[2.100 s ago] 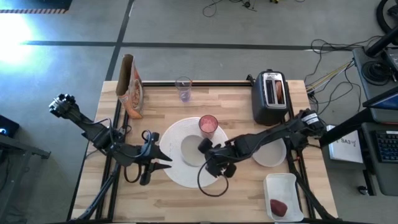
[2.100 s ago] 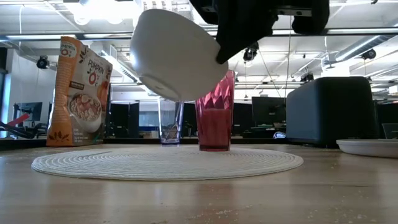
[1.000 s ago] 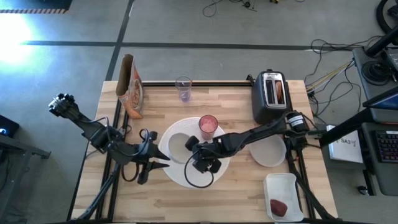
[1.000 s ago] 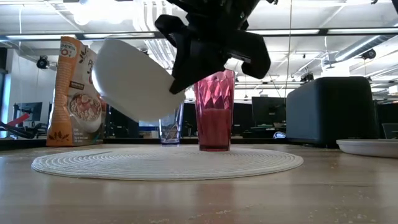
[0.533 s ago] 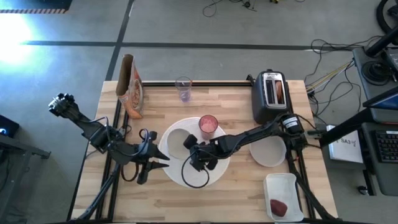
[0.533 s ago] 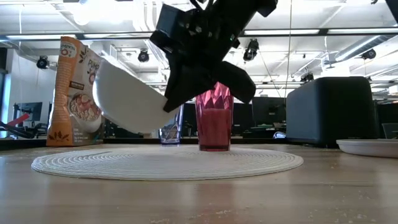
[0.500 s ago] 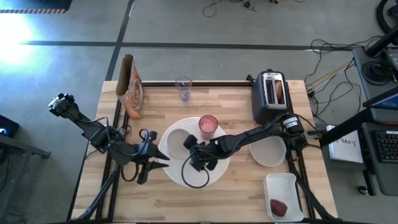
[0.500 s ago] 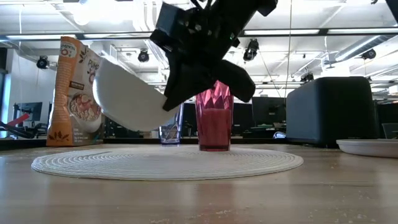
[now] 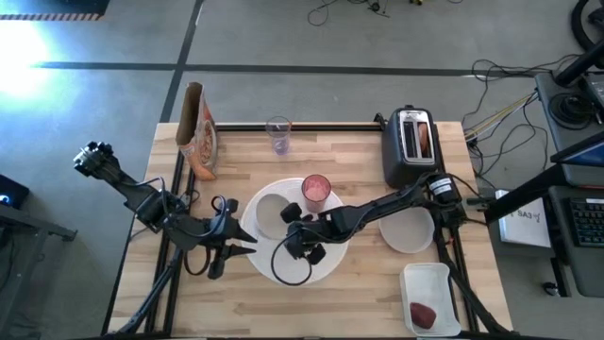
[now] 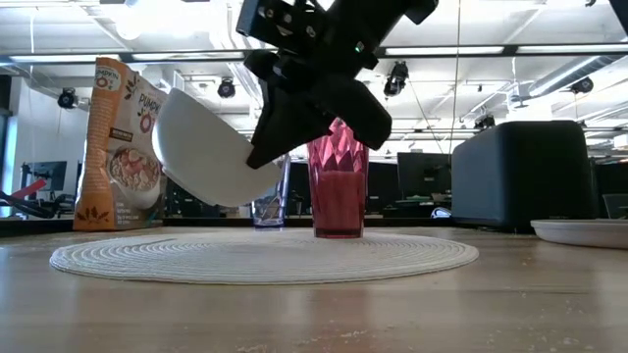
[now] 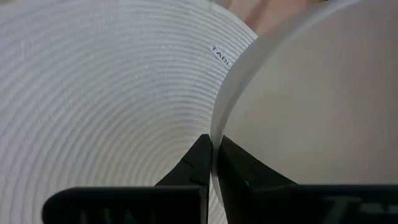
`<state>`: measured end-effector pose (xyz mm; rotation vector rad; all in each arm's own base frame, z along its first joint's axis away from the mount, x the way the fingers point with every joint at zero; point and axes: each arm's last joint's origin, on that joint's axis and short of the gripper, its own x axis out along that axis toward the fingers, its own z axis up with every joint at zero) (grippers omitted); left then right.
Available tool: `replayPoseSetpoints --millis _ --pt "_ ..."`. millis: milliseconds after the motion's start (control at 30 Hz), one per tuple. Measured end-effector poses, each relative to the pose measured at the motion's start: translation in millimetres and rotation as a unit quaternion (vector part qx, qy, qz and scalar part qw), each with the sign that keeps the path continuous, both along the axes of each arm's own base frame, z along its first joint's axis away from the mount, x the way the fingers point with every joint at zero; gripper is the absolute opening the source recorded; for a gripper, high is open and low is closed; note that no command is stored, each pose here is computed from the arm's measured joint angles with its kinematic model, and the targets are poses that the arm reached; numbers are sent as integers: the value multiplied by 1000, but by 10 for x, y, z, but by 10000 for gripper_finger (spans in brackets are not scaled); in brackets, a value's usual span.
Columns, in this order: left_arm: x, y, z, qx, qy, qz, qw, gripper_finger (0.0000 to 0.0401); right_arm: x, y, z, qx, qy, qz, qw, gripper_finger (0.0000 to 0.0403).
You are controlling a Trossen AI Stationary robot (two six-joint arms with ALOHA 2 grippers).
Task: Arrange a breakfast setting
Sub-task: Put the white bowl on the white mat
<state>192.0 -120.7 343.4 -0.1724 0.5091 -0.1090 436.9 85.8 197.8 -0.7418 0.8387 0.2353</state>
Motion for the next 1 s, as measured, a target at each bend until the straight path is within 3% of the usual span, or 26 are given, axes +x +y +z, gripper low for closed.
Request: replayPoseSetpoints --millis 233,367,567,1000 --pt "0 0 1 0 0 0 1000 91 21 6 19 56 -20 -50 997 9" --pt "0 -1 1 0 0 0 1000 91 26 3 16 97 -11 -33 995 9" --pt "0 -2 1 0 0 0 1000 91 32 -27 12 88 -7 -10 996 9" --pt "0 -1 0 0 0 0 1000 91 42 -73 9 102 -7 -27 994 9"
